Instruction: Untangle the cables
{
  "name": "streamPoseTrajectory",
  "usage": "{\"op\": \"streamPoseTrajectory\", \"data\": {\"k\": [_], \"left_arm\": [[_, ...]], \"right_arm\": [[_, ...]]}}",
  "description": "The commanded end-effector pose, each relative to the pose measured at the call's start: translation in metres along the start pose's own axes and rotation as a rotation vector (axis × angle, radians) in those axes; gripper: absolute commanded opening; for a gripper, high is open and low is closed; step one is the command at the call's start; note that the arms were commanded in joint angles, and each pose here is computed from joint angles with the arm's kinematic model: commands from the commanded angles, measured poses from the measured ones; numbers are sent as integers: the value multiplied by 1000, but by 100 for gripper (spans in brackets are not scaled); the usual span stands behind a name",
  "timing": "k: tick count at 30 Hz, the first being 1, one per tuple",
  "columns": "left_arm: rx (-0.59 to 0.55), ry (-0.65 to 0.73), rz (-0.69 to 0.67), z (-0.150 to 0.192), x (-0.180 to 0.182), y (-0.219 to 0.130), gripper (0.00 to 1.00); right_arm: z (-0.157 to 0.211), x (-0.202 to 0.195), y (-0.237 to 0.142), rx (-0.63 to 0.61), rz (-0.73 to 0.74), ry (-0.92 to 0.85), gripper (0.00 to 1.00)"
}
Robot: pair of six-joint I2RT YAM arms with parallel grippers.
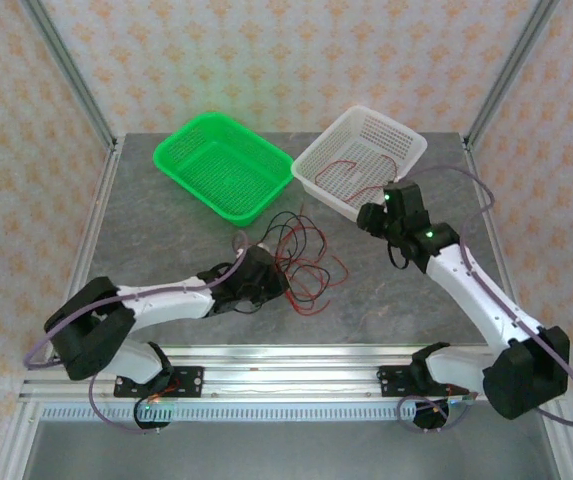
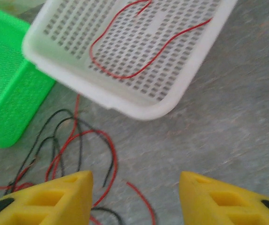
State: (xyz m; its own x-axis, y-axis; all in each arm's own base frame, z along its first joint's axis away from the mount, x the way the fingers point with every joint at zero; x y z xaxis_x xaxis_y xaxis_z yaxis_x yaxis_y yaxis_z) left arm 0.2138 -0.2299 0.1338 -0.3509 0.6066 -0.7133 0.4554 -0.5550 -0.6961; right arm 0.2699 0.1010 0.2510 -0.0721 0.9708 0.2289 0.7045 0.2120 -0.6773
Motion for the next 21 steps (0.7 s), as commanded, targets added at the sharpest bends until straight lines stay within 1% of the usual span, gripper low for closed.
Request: {"op": "streamPoseTrajectory", "data": {"k": [1,6,9,12,16,21], "left_arm": [[-26,119,25,-4,-36,-31,0],[-60,225,47,-8,-73,-72,0],[-81,262,75,-10,-90,-94,0],[-104,295,112,-13,-105,-114,0],[-143,350,164,-17,-130,-141,0],[-223,415,219,-25,-166,-184,0]], "right_arm": [[11,23,0,-25,-183,48,51],[44,58,21,16,-428,91,50],[53,78,36,34,-498,88,50],[57,95,52,64,-528,69,49],[64,113,74,107,-527,59,48],[69,121,94,130,-490,73,46]]}}
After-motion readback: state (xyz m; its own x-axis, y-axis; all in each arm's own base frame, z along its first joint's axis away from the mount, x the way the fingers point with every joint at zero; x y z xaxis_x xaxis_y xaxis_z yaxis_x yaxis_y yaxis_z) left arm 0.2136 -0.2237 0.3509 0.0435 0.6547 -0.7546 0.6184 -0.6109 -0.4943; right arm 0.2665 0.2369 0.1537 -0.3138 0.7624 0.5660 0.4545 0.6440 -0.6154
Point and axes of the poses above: each hand's point on the last joint's axis, 136 mm out from that joint toward the fingers, its own y axis out along the fingers, its own x axis along the line the jaws close on, z = x × y, the point moved 8 cm from there along -y, back along the fingers, and after that the axes turned 12 degrees about -y, right-handed, at the moved point
